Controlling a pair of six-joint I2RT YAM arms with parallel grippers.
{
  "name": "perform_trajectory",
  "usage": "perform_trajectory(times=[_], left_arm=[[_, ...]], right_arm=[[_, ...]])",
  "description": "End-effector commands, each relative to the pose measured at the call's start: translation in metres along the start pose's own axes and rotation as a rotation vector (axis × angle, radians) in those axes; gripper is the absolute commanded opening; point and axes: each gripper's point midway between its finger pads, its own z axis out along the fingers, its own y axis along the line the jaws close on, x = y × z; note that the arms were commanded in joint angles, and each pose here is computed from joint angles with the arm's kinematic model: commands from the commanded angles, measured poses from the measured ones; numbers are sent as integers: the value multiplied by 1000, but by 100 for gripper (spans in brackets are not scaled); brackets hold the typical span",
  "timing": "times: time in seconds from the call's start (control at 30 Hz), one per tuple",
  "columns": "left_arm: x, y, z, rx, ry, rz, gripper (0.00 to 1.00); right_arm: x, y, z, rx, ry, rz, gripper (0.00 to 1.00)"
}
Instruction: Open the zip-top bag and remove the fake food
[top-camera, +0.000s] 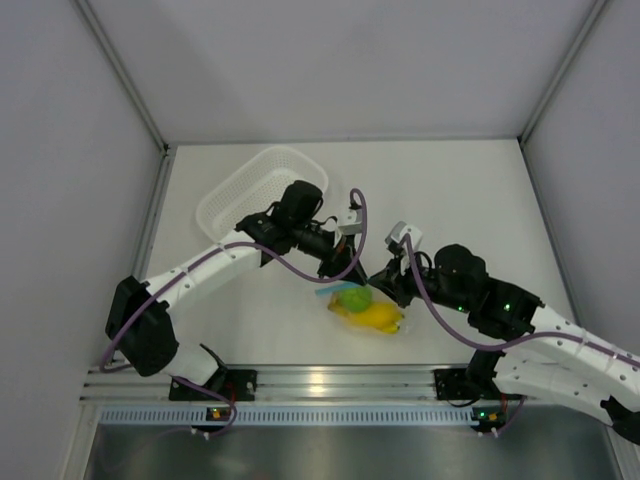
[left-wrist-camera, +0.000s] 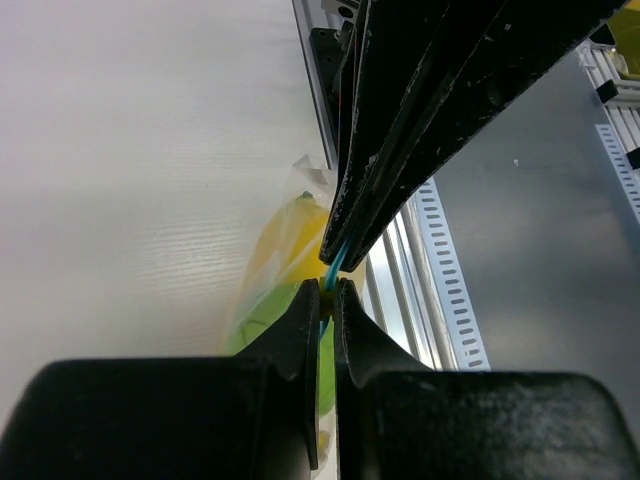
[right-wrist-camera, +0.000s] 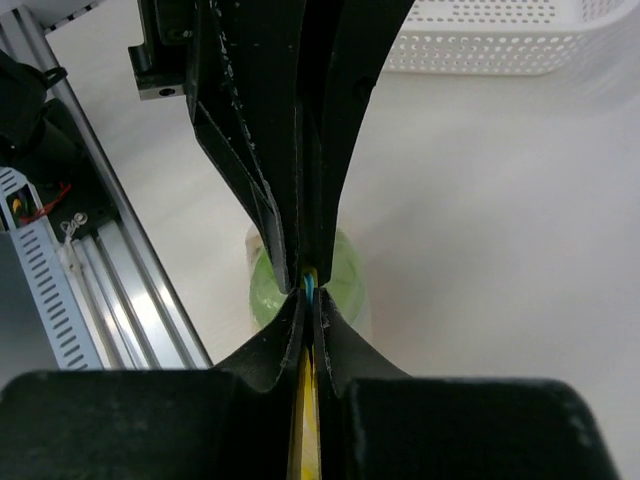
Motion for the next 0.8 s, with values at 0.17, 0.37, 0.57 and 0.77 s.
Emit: perform_trajectory(times=[0.17, 0.37, 0.57, 0.77], left_arm=[[-10, 2, -4, -28, -12, 64, 0], [-10, 30, -11, -191, 19, 50, 0], [11, 53, -14, -273, 64, -4, 0], [33, 79, -31, -329, 72, -108, 0]], right_arm=[[-28, -6, -7, 33, -74, -24, 0], [-22, -45, -18, 267, -71, 32, 0], [-22, -59, -31, 354, -65, 39, 0], [-23, -85, -56, 524, -77, 60, 0]])
